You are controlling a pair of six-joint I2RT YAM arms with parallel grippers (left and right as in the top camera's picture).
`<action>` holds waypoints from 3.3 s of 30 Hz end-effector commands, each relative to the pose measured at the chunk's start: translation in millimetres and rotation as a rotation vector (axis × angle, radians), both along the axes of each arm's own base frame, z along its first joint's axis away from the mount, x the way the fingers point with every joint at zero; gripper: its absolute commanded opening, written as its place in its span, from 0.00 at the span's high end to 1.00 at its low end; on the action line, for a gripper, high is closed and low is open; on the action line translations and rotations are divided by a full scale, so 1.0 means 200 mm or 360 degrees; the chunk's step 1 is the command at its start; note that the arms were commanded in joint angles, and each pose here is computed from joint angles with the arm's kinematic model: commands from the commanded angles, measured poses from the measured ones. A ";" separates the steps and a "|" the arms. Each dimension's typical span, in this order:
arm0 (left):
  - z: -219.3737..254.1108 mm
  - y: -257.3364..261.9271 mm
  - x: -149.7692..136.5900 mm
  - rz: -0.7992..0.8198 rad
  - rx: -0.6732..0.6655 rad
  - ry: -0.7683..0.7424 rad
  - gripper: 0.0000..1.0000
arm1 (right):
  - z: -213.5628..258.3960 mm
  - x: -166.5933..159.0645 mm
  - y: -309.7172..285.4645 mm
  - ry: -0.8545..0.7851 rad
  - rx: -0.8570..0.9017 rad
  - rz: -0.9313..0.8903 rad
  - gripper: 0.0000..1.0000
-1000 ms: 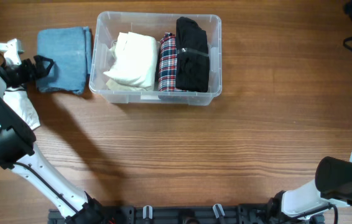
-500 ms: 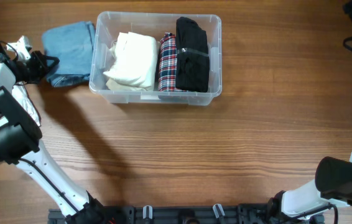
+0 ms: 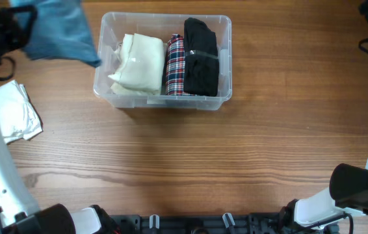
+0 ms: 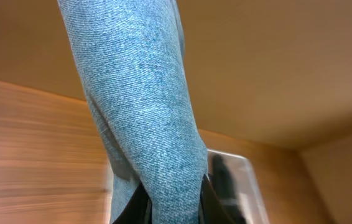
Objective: Pack container
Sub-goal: 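Carry the denim cloth over the cream cloth and release, then move the left gripper to the white folded shirt and grasp it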
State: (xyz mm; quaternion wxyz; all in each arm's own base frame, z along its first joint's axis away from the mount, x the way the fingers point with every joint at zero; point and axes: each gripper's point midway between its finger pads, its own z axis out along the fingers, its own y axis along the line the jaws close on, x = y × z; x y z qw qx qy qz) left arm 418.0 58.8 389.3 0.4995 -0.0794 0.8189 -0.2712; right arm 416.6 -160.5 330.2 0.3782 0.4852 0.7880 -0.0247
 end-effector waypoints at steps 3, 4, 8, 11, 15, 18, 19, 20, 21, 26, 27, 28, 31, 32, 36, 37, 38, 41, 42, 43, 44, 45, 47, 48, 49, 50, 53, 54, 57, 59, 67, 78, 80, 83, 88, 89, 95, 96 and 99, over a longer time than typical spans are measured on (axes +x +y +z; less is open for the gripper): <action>0.00 -0.53 0.07 -0.0429 -0.0171 0.0045 0.96 | 0.01 0.00 0.00 -0.0013 0.0005 -0.0009 0.00; -0.05 -0.60 0.09 -0.0482 -0.0182 0.0090 0.96 | 0.01 0.00 0.00 -0.0012 0.0006 -0.0009 0.00; -0.35 -0.75 0.23 -0.0492 -0.0151 0.0327 0.96 | 0.01 0.00 0.00 -0.0013 0.0005 -0.0009 0.00; -0.53 -0.84 0.28 -0.0530 -0.0143 0.0466 0.96 | 0.01 0.00 0.00 -0.0012 0.0006 -0.0009 0.00; -0.76 -0.91 0.33 -0.0435 0.0011 0.0612 0.96 | 0.01 0.00 0.00 -0.0013 0.0005 -0.0009 0.00; -0.81 -0.90 0.34 -0.0344 0.0114 0.0654 0.96 | 0.01 0.00 0.00 -0.0012 0.0006 -0.0009 0.00; -0.85 -0.87 0.32 -0.0283 0.0177 0.0705 0.96 | 0.01 0.00 0.00 -0.0013 0.0005 -0.0009 0.00; -0.87 -0.85 0.31 -0.0244 0.0215 0.0732 0.96 | 0.01 0.00 0.00 -0.0013 0.0005 -0.0009 0.00; -0.89 -0.83 0.31 -0.0220 0.0244 0.0747 0.96 | 0.01 0.00 0.00 -0.0013 0.0005 -0.0009 0.00; -0.94 -0.79 0.33 -0.0163 0.0316 0.0760 0.93 | 0.01 0.00 0.00 -0.0013 0.0005 -0.0009 0.00; -0.94 -0.76 0.34 -0.0118 0.0353 0.0763 0.79 | 0.01 0.00 0.00 -0.0012 0.0005 -0.0009 0.00; -0.95 -0.74 0.34 -0.0091 0.0372 0.0769 0.72 | 0.01 0.00 0.00 -0.0012 0.0005 -0.0009 0.00; -0.96 -0.62 0.35 0.0023 0.0427 0.0791 0.48 | 0.01 0.00 0.00 -0.0013 0.0005 -0.0009 0.00; -0.96 -0.57 0.36 0.0045 0.0458 0.0781 0.41 | 0.01 0.00 0.00 -0.0013 0.0005 -0.0009 0.00; -0.94 -0.44 0.40 0.0091 0.0530 0.0720 0.30 | 0.01 0.00 0.00 -0.0012 0.0005 -0.0009 0.00; -0.90 -0.38 0.42 0.0145 0.0539 0.0693 0.29 | 0.01 0.00 0.00 -0.0012 0.0006 -0.0009 0.00; -0.86 -0.36 0.42 0.0161 0.0539 0.0670 0.29 | 0.01 0.00 0.00 -0.0012 0.0006 -0.0009 0.00; -0.63 -0.26 0.34 0.0234 0.0530 0.0591 0.29 | 0.01 0.00 0.00 -0.0013 0.0005 -0.0009 0.00; -0.56 -0.21 0.27 0.0280 0.0511 0.0598 0.28 | 0.01 0.00 0.00 -0.0013 0.0005 -0.0009 0.00; -0.50 -0.14 0.17 0.0348 0.0471 0.0624 0.25 | 0.01 0.00 0.00 -0.0013 0.0005 -0.0010 0.00; -0.46 -0.08 0.09 0.0408 0.0441 0.0661 0.23 | 0.01 0.00 0.00 -0.0012 0.0006 -0.0009 0.00; -0.44 -0.01 -0.01 0.0481 0.0413 0.0716 0.22 | 0.01 0.00 0.00 -0.0012 0.0005 -0.0009 0.00; -0.46 0.19 -0.14 0.0686 0.0419 0.0830 0.20 | 0.01 0.00 0.00 -0.0013 0.0006 -0.0010 0.00; -0.51 0.31 -0.23 0.0823 0.0438 0.0954 0.19 | 0.01 0.00 0.00 -0.0012 0.0006 -0.0009 0.00; -0.54 0.38 -0.28 0.0909 0.0450 0.1033 0.15 | 0.01 0.00 0.00 -0.0013 0.0005 -0.0009 0.00; -0.60 0.48 -0.37 0.1011 0.0482 0.1161 0.10 | 0.01 0.00 0.00 -0.0012 0.0006 -0.0009 0.00; -0.71 0.71 -0.52 0.1209 0.0476 0.1390 0.01 | 0.01 0.00 0.00 -0.0013 0.0005 -0.0009 0.00; -0.75 0.75 -0.53 0.1233 0.0454 0.1425 0.00 | 0.01 0.00 0.00 -0.0013 0.0006 -0.0010 0.00; -0.91 0.89 -0.53 0.1276 0.0406 0.1563 0.00 | 0.01 0.00 0.00 -0.0012 0.0006 -0.0009 0.00; -1.10 0.96 -0.49 0.1243 0.0398 0.1678 0.00 | 0.01 0.00 0.00 -0.0012 0.0005 -0.0009 0.00; -1.43 0.99 -0.25 0.0698 0.0525 0.1601 0.00 | 0.01 0.00 0.00 -0.0013 0.0005 -0.0009 0.00; -1.74 1.06 -0.31 0.0735 0.0575 0.1873 0.01 | 0.01 0.00 0.00 -0.0013 0.0005 -0.0009 0.00; -1.75 1.08 -0.32 0.0781 0.0590 0.1898 0.02 | 0.01 0.00 0.00 -0.0013 0.0005 -0.0009 0.01; -1.75 1.11 -0.34 0.0841 0.0625 0.1918 0.03 | 0.01 0.00 0.00 -0.0013 0.0005 -0.0009 0.00; -1.82 1.08 -0.31 0.0716 0.0644 0.1919 0.02 | 0.01 0.00 0.00 -0.0012 0.0006 -0.0009 0.00; -1.85 1.06 -0.30 0.0686 0.0636 0.1931 0.01 | 0.01 0.00 0.00 -0.0012 0.0005 -0.0009 0.00; -1.89 1.07 -0.28 0.0656 0.0661 0.1924 0.07 | 0.01 0.00 0.00 -0.0013 0.0006 -0.0009 0.00; -1.90 1.07 -0.28 0.0655 0.0661 0.1927 0.10 | 0.01 0.00 0.00 -0.0012 0.0006 -0.0009 0.00; -1.94 1.06 -0.30 0.0635 0.0649 0.1963 0.28 | 0.01 0.00 0.00 -0.0013 0.0006 -0.0010 0.00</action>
